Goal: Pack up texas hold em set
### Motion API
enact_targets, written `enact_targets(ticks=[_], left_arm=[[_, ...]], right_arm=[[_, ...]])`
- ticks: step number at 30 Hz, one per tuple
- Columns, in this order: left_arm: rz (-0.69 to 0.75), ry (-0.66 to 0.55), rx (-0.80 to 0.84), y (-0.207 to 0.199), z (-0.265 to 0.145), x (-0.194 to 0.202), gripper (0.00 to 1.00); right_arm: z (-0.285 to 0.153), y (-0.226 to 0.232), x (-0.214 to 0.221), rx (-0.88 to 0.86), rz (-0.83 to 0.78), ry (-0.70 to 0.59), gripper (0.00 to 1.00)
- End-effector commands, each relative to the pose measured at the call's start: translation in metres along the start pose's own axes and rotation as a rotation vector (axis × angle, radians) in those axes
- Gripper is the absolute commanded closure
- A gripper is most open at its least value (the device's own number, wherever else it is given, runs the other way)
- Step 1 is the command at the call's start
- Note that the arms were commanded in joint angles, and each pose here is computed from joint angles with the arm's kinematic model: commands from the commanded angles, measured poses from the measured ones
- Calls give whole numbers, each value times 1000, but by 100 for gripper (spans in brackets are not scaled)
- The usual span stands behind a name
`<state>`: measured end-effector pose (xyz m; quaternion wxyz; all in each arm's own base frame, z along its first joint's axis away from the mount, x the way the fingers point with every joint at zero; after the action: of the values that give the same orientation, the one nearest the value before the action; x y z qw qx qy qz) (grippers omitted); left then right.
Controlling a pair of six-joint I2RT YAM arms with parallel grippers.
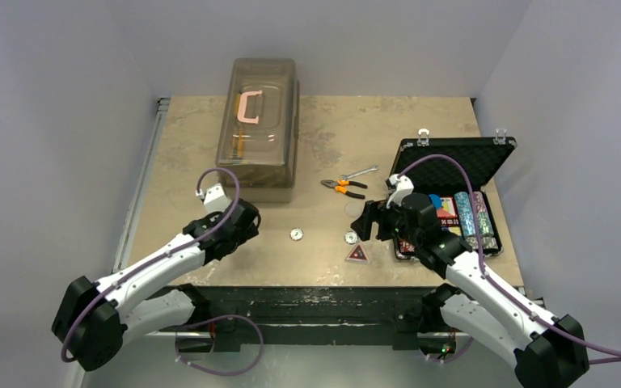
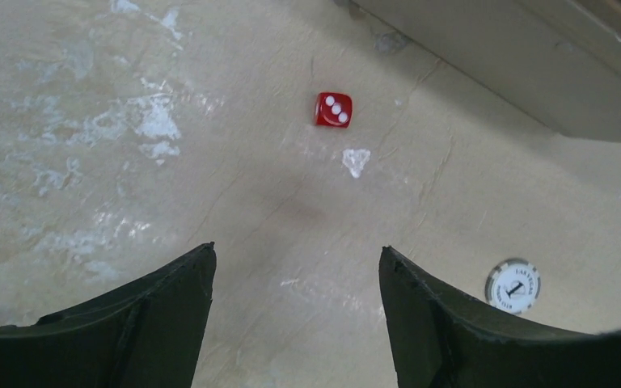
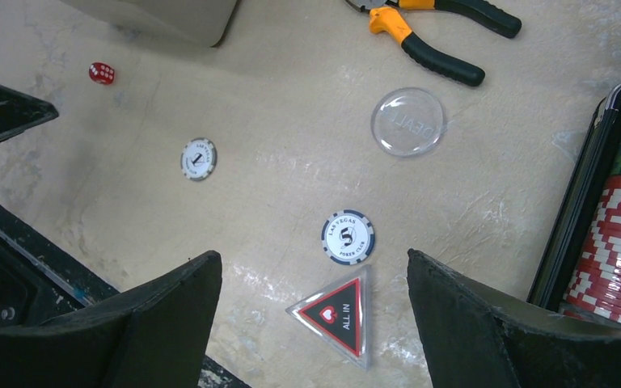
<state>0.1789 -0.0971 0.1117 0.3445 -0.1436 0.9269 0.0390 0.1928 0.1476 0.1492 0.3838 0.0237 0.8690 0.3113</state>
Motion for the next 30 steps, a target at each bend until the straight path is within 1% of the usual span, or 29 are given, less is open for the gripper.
enact_targets(ticks=[1,3,4,6,8,13,16,20,25,27,28,29,30], left_arm=[[-6,-206,25,-21,25,-30,28],[20,-234,50,-32,33,-33,28],[15,-243,34,-32,39,-32,30],[-1,-243,-49,-26,52,-26,34],[-7,-263,-86,-22,60,-24,36],[13,-302,-69,-28,77,-18,38],[15,-345,-64,-35,80,-27,42],[36,-338,-114,-36,83,-33,51],[40,-348,-141,-40,87,-39,56],[54,-334,-161,-37,87,-37,58],[58,-331,-164,-37,87,-37,60],[63,-327,-161,-38,87,-36,67],[65,-326,-161,-38,87,-36,70]], right_arm=[[-4,8,-9,-50,-29,-50,17],[-4,8,-9,-47,-29,-54,17],[-4,8,-9,-45,-27,-54,17],[-4,7,-9,-44,-27,-54,17],[-4,8,-9,-45,-25,-51,17],[-4,8,-8,-49,-26,-50,17],[-4,8,-8,-47,-26,-46,17],[-6,9,-9,-57,-27,-56,17],[-8,10,-9,-64,-28,-59,17],[-8,10,-9,-66,-29,-60,17],[-8,10,-9,-66,-29,-61,17],[-8,10,-9,-67,-31,-60,17],[-8,10,-9,-65,-31,-60,17]])
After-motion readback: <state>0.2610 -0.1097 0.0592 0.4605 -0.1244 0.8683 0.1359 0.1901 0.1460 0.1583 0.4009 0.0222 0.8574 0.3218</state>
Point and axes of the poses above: each gripper's point midway between its finger pads, its own z axis out along the fingers, its own y axis along the line the jaws close on, x = y × z, the point moved 5 cm from there along -z, back along the fingers, and after that the axes turned 13 degrees about z, right-handed, at the moved point
